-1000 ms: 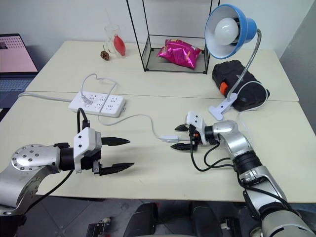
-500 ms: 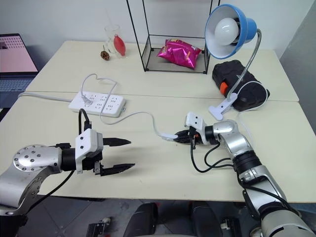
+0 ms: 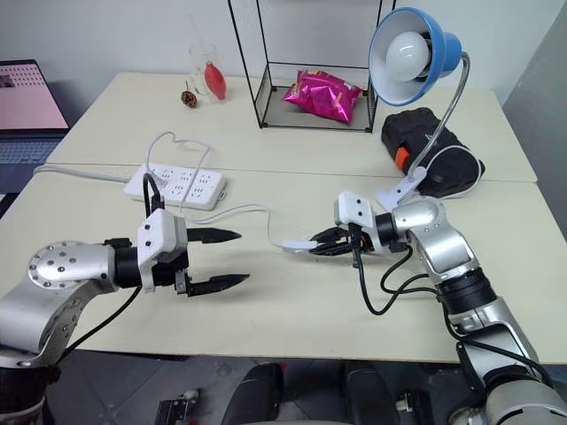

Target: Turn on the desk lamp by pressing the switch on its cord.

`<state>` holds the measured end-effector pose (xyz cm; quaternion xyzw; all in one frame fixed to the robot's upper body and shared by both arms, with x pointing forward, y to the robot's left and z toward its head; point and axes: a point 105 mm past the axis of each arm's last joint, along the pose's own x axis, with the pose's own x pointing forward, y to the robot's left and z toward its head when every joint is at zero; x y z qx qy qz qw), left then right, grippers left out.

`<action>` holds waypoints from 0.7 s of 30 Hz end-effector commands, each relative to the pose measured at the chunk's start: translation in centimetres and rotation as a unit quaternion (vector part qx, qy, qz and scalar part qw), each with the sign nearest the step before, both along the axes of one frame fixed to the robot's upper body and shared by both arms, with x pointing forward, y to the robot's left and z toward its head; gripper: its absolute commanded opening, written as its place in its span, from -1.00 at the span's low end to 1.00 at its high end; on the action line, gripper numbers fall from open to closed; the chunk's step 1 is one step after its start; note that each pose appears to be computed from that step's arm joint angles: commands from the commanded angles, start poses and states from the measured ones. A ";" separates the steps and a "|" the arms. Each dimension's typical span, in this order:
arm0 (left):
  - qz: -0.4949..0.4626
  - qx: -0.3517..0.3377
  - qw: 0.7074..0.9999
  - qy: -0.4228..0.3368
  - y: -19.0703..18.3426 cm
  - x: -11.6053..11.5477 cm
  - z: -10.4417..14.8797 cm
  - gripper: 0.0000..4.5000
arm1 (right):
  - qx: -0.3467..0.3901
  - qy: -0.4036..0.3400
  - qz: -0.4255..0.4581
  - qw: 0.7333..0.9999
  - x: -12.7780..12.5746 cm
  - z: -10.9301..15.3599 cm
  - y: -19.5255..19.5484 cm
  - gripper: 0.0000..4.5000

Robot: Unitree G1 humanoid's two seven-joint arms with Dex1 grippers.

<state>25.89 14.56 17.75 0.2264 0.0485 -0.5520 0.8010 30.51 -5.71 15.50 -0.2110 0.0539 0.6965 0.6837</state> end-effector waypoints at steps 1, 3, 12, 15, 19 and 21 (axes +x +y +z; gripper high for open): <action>-0.031 -0.030 0.999 0.003 -2.1 -0.3 1.0 0.73 | 0.019 0.005 0.011 1.000 -1.3 1.6 -0.1 -0.85; -0.045 -0.030 0.998 0.012 -2.9 -0.3 0.7 0.73 | 0.024 0.017 0.011 1.000 -1.7 1.8 0.1 -0.85; -0.070 -0.032 0.997 0.026 -4.7 0.3 0.0 0.73 | 0.030 0.038 0.012 0.999 -2.4 2.2 0.4 -0.85; -0.073 -0.031 0.996 0.028 -5.1 0.5 -0.2 0.73 | 0.032 0.043 0.011 0.998 -2.5 2.3 0.4 -0.85; -0.075 -0.029 0.996 0.031 -5.3 0.7 -0.4 0.73 | 0.034 0.047 0.011 0.998 -2.6 2.4 0.4 -0.85; -0.076 -0.029 0.996 0.032 -5.3 0.8 -0.5 0.73 | 0.034 0.047 0.012 0.998 -2.6 2.4 0.4 -0.85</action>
